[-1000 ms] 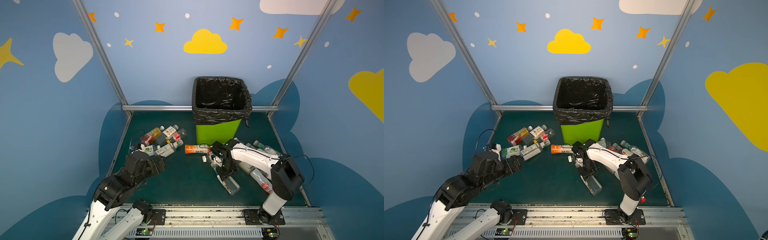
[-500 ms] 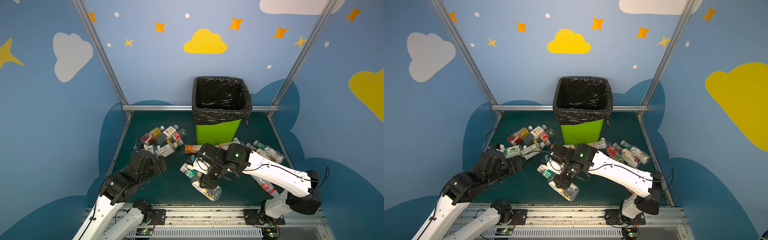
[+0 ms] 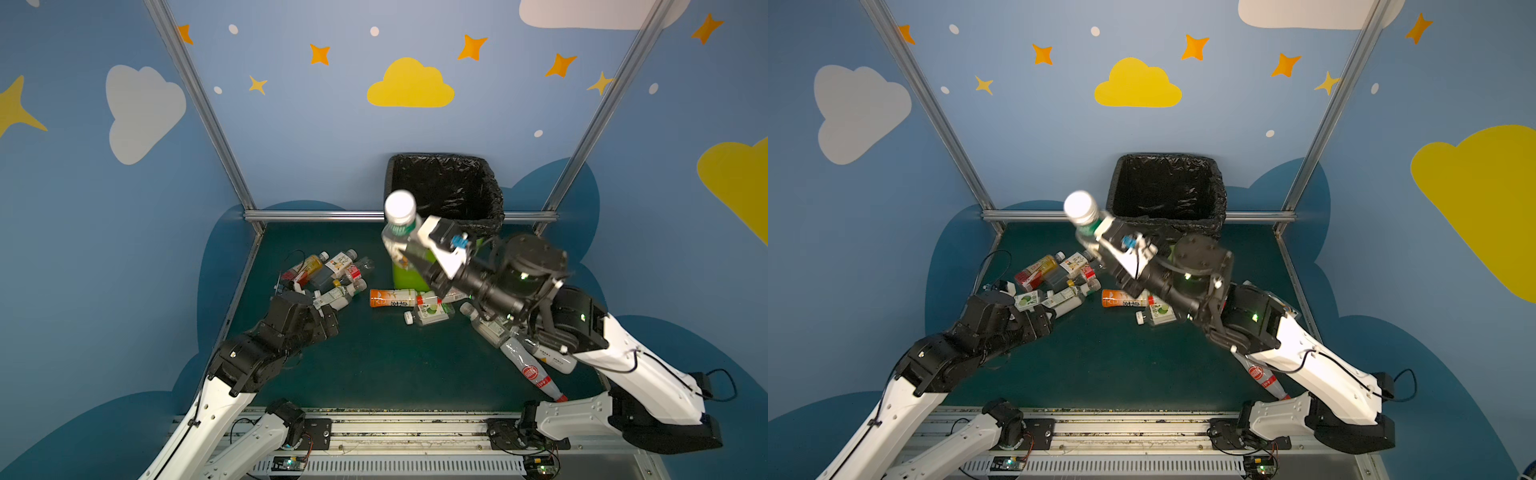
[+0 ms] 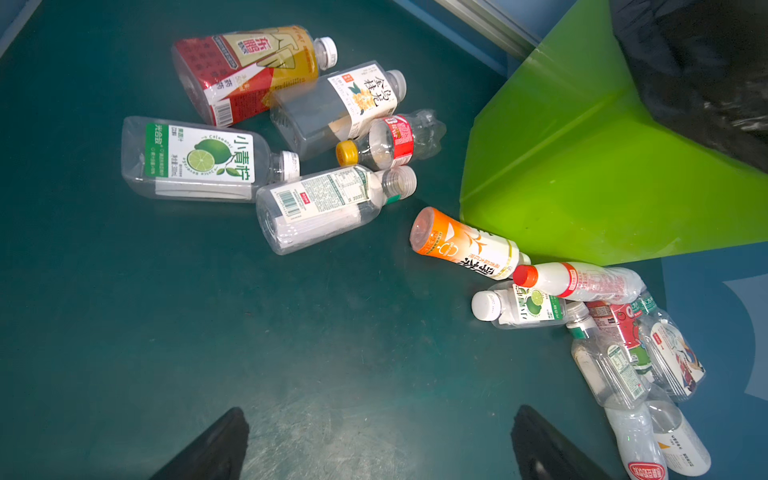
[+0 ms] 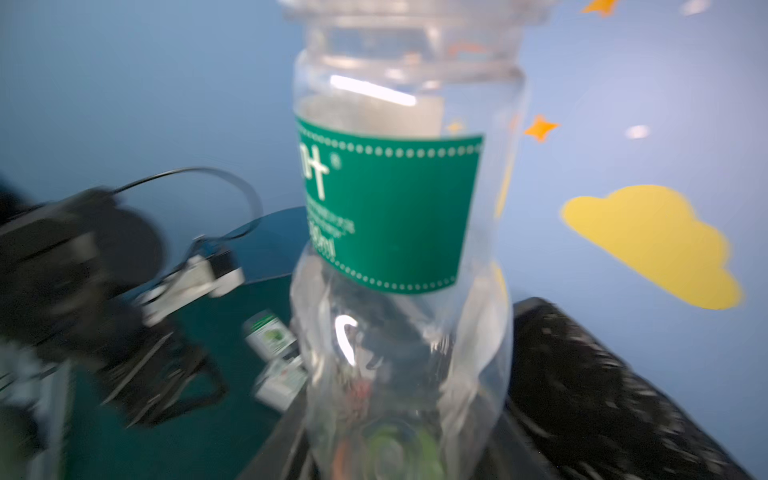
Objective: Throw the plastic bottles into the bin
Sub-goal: 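Lift the green-labelled clear bottle over the green bin and release it with the right gripper, then lower the right gripper to the pile while the left gripper descends on a clear bottle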
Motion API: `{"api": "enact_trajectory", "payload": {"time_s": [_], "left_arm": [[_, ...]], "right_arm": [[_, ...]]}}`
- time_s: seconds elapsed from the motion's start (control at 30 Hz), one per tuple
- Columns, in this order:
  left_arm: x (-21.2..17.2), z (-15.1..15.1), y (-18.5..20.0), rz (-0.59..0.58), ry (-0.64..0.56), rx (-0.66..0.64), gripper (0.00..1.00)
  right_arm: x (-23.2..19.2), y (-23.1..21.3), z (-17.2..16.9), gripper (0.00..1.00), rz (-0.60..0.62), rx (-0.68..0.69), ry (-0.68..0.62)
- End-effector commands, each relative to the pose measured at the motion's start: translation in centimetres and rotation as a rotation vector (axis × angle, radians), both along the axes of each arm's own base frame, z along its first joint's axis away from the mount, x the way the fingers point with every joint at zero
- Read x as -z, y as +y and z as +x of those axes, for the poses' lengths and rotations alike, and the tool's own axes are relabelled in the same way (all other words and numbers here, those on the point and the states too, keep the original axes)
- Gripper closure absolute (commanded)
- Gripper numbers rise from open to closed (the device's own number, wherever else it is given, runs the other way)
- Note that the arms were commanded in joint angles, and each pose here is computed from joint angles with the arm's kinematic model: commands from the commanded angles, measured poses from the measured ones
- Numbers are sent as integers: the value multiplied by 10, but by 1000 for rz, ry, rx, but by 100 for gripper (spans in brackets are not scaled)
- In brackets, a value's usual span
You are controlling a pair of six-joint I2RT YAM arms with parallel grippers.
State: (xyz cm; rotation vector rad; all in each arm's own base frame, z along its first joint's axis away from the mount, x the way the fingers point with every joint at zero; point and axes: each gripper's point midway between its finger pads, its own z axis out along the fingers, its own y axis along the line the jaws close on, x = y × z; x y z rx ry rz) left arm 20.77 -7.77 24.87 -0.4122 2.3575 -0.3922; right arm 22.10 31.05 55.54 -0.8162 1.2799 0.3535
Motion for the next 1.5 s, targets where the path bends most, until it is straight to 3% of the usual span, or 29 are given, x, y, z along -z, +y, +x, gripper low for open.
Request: {"api": "enact_trajectory", "payload": {"time_s": [0.0, 0.07, 0.13, 0.23, 0.27, 0.47, 0.6, 0.73, 0.9, 1.03, 1.27, 1.37, 1.47], "left_arm": [[-10, 4, 2, 25, -17, 7, 0], [-11, 6, 0, 29, -10, 16, 0], [-13, 7, -2, 30, -4, 23, 0], [-16, 6, -1, 35, 2, 17, 0], [-16, 4, 1, 39, 5, 12, 0], [-17, 1, 5, 44, 12, 0, 0], [-12, 4, -4, 16, 26, 18, 0], [2, 7, -17, -33, 52, 48, 0], [21, 3, -26, -65, 81, 72, 0], [39, -1, -25, -23, 122, 89, 0], [70, -2, -15, 100, 196, 89, 0], [79, 2, -13, 133, 232, 73, 1], [84, 11, -11, 198, 252, 81, 1]], "right_arm": [[-30, -49, 87, 58, 82, 301, 3], [0, -66, 144, 55, 26, 390, 179], [27, -80, 177, 45, -9, 402, 353], [45, -93, 175, 16, 59, 344, 525], [46, -100, 170, 11, 77, 350, 547], [34, -164, 147, 11, 159, 476, 531], [39, -223, 132, 11, 215, 637, 540], [100, -295, 126, 13, 209, 865, 728], [192, -348, 112, 15, 227, 965, 1061], [236, -330, 96, 22, 229, 854, 1205], [278, -300, 70, 29, 299, 740, 1325], [291, -281, 57, 36, 283, 658, 1380], [305, -265, 44, 37, 244, 623, 1409]]}}
